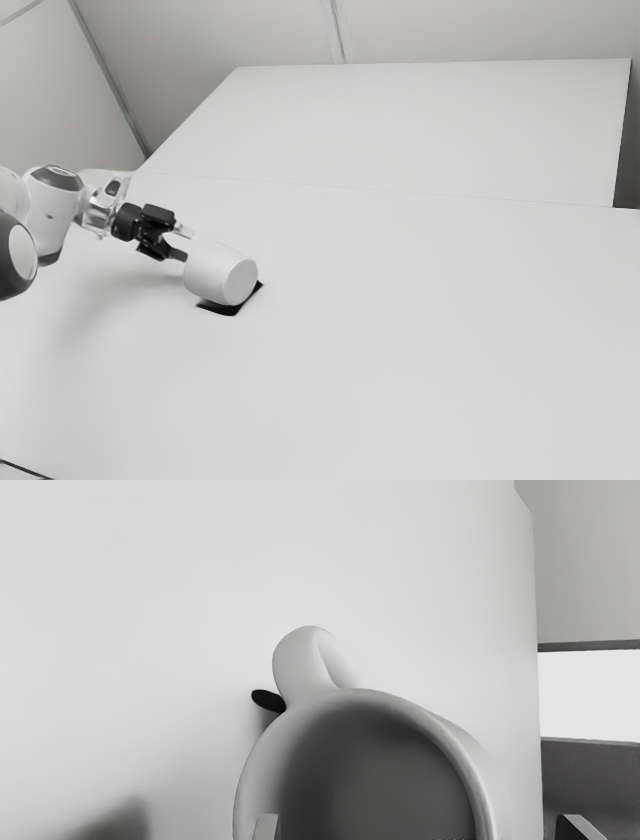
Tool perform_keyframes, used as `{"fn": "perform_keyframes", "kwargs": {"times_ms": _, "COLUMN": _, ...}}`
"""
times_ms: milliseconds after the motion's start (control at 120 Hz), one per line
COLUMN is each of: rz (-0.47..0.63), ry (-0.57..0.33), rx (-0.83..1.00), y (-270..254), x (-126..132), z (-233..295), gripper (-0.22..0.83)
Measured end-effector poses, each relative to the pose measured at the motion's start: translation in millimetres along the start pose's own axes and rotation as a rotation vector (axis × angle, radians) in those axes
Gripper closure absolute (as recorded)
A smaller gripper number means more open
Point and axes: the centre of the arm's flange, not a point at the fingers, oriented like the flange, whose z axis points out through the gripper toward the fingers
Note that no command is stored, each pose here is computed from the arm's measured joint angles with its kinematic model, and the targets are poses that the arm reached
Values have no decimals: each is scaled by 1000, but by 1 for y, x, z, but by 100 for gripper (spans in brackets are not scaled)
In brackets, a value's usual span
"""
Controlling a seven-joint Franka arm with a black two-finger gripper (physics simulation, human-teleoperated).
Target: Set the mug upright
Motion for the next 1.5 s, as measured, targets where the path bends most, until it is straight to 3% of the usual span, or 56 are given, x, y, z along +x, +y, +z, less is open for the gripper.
{"fn": "perform_keyframes", "kwargs": {"times_ms": 367, "rz": 67, "ry": -29, "rx": -161, "y": 5, "x": -13, "z": 39, "gripper": 1}}
{"fn": "perform_keyframes", "kwargs": {"times_ms": 425, "rz": 75, "ry": -23, "rx": -167, "y": 5, "x": -13, "z": 42, "gripper": 11}}
{"fn": "perform_keyframes", "kwargs": {"times_ms": 550, "rz": 93, "ry": -8, "rx": -166, "y": 7, "x": -11, "z": 41, "gripper": 43}}
{"fn": "perform_keyframes", "kwargs": {"times_ms": 650, "rz": 110, "ry": -2, "rx": -172, "y": 13, "x": -8, "z": 43, "gripper": 59}}
{"fn": "perform_keyframes", "kwargs": {"times_ms": 775, "rz": 129, "ry": 14, "rx": -193, "y": 20, "x": -4, "z": 42, "gripper": 69}}
{"fn": "perform_keyframes", "kwargs": {"times_ms": 1000, "rz": 221, "ry": 47, "rx": -204, "y": 62, "x": 15, "z": 20, "gripper": 73}}
{"fn": "perform_keyframes", "kwargs": {"times_ms": 1125, "rz": 410, "ry": -78, "rx": 24, "y": 139, "x": 60, "z": 12, "gripper": 74}}
{"fn": "perform_keyframes", "kwargs": {"times_ms": 1267, "rz": 496, "ry": -262, "rx": 385, "y": 180, "x": 77, "z": 42, "gripper": 73}}
{"fn": "perform_keyframes", "kwargs": {"times_ms": 1375, "rz": 536, "ry": -307, "rx": 641, "y": 197, "x": 70, "z": 67, "gripper": 74}}
{"fn": "perform_keyframes", "kwargs": {"times_ms": 1500, "rz": 523, "ry": -252, "rx": 811, "y": 175, "x": 35, "z": 104, "gripper": 75}}
